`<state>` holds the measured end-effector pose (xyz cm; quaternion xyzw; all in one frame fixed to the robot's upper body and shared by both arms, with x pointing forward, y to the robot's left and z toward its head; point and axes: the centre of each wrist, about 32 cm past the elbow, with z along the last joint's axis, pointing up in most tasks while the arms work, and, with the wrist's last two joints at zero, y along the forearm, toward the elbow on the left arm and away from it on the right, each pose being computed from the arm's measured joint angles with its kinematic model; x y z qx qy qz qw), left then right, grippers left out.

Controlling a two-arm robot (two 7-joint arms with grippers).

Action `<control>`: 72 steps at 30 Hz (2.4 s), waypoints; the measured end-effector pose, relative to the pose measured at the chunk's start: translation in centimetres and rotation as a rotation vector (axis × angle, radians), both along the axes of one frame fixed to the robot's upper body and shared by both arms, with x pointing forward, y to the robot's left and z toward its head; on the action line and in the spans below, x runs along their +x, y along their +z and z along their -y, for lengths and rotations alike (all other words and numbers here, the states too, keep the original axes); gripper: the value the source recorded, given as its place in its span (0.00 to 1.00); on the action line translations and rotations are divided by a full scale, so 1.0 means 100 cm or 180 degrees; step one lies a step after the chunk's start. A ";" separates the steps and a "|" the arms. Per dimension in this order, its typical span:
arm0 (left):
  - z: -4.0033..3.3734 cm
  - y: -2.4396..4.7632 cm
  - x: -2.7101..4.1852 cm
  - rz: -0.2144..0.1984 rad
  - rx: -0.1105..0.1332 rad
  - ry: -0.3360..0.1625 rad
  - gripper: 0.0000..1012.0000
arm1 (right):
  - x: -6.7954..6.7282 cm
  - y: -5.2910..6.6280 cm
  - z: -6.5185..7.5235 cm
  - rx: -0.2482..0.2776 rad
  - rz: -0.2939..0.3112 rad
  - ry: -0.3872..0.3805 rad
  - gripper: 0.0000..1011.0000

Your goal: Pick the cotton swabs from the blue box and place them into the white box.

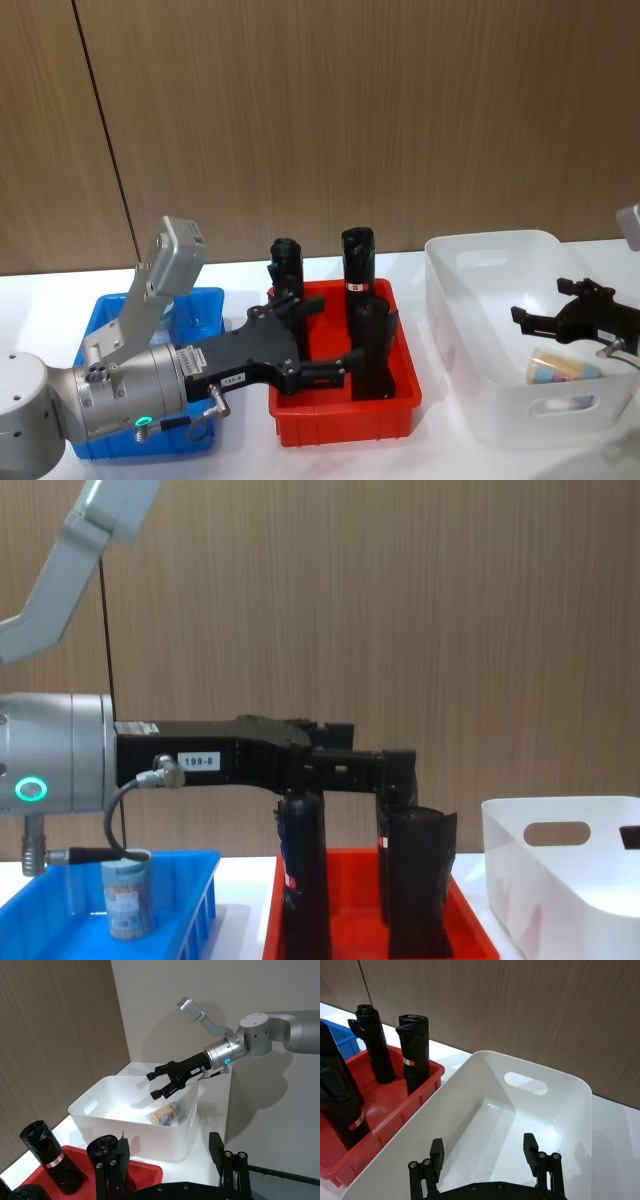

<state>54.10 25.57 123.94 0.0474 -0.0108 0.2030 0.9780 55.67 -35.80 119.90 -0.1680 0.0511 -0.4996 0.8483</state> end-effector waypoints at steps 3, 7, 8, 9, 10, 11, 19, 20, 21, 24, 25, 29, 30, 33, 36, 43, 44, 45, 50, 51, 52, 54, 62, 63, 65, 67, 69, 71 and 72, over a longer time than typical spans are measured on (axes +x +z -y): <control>0.0001 -0.0001 -0.0001 0.0000 0.0000 0.0005 0.99 | 0.000 0.000 0.000 0.0001 0.0001 0.0000 0.99; 0.0011 -0.0012 -0.0009 0.0012 0.0008 0.0056 0.99 | -0.003 -0.001 -0.004 0.0006 0.0030 0.0001 0.99; 0.0015 -0.0014 -0.0012 0.0018 0.0010 0.0071 0.99 | -0.004 -0.002 -0.007 0.0008 0.0056 -0.0001 0.99; 0.0019 -0.0017 -0.0015 0.0024 0.0013 0.0087 0.99 | -0.004 -0.002 -0.007 0.0008 0.0056 -0.0001 0.99; 0.0029 -0.0023 -0.0022 0.0036 0.0019 0.0125 0.99 | -0.007 -0.003 -0.011 0.0012 0.0085 -0.0007 0.99; 0.0034 -0.0027 -0.0026 0.0044 0.0024 0.0148 0.99 | -0.008 -0.004 -0.013 0.0016 0.0101 -0.0006 0.99; 0.0100 -0.0070 -0.0076 0.0131 0.0061 0.0395 0.99 | -0.027 -0.011 -0.039 0.0081 0.0321 -0.0048 0.99; 0.0107 -0.0075 -0.0081 0.0139 0.0066 0.0422 0.99 | -0.029 -0.011 -0.042 0.0092 0.0346 -0.0054 0.99; 0.0121 -0.0084 -0.0092 0.0159 0.0073 0.0476 0.99 | -0.031 -0.012 -0.044 0.0100 0.0364 -0.0058 0.99; 0.0141 -0.0096 -0.0107 0.0186 0.0081 0.0551 0.99 | -0.039 -0.013 -0.054 0.0138 0.0449 -0.0083 0.99; 0.0141 -0.0096 -0.0107 0.0186 0.0081 0.0551 0.99 | -0.039 -0.013 -0.054 0.0138 0.0449 -0.0083 0.99; 0.0196 -0.0130 -0.0150 0.0267 0.0103 0.0759 0.99 | -0.055 -0.016 -0.072 0.0225 0.0612 -0.0147 0.99; 0.0202 -0.0135 -0.0155 0.0277 0.0106 0.0786 0.99 | -0.057 -0.016 -0.074 0.0237 0.0634 -0.0157 0.99; 0.0228 -0.0150 -0.0176 0.0316 0.0112 0.0883 0.99 | -0.066 -0.016 -0.082 0.0293 0.0721 -0.0197 0.99; 0.0263 -0.0174 -0.0205 0.0363 0.0121 0.1013 0.99 | -0.074 -0.016 -0.090 0.0351 0.0796 -0.0241 0.99; 0.0324 -0.0212 -0.0257 0.0455 0.0126 0.1241 0.99 | -0.094 -0.014 -0.107 0.0493 0.0964 -0.0357 0.99; 0.0331 -0.0216 -0.0263 0.0467 0.0125 0.1267 0.99 | -0.096 -0.014 -0.108 0.0509 0.0983 -0.0370 0.99; 0.0338 -0.0219 -0.0269 0.0478 0.0125 0.1291 0.99 | -0.100 -0.013 -0.112 0.0540 0.1019 -0.0396 0.99; 0.0382 -0.0246 -0.0308 0.0548 0.0123 0.1467 0.99 | -0.110 -0.011 -0.119 0.0617 0.1098 -0.0464 0.99; 0.0387 -0.0247 -0.0313 0.0557 0.0123 0.1486 0.99 | -0.110 -0.011 -0.119 0.0617 0.1098 -0.0464 0.99; 0.0401 -0.0256 -0.0325 0.0579 0.0121 0.1541 0.99 | -0.112 -0.011 -0.120 0.0629 0.1107 -0.0476 0.99; 0.0413 -0.0263 -0.0336 0.0600 0.0119 0.1589 0.99 | -0.113 -0.011 -0.121 0.0639 0.1115 -0.0484 0.99; 0.0483 -0.0302 -0.0401 0.0715 0.0098 0.1863 0.99 | -0.113 -0.010 -0.121 0.0643 0.1119 -0.0489 0.99; 0.0490 -0.0306 -0.0408 0.0725 0.0096 0.1885 0.99 | -0.113 -0.010 -0.121 0.0643 0.1119 -0.0489 0.99; 0.0502 -0.0312 -0.0420 0.0746 0.0092 0.1937 0.99 | -0.113 -0.010 -0.121 0.0643 0.1120 -0.0489 0.99; 0.0521 -0.0321 -0.0438 0.0778 0.0083 0.2011 0.99 | -0.113 -0.010 -0.121 0.0643 0.1120 -0.0489 0.99; 0.0538 -0.0330 -0.0454 0.0807 0.0074 0.2076 0.99 | -0.113 -0.010 -0.121 0.0643 0.1120 -0.0489 0.99; 0.0549 -0.0336 -0.0464 0.0824 0.0070 0.2119 0.99 | -0.113 -0.010 -0.121 0.0643 0.1120 -0.0489 0.99; 0.0557 -0.0340 -0.0473 0.0839 0.0064 0.2154 0.99 | -0.113 -0.010 -0.121 0.0644 0.1120 -0.0489 0.99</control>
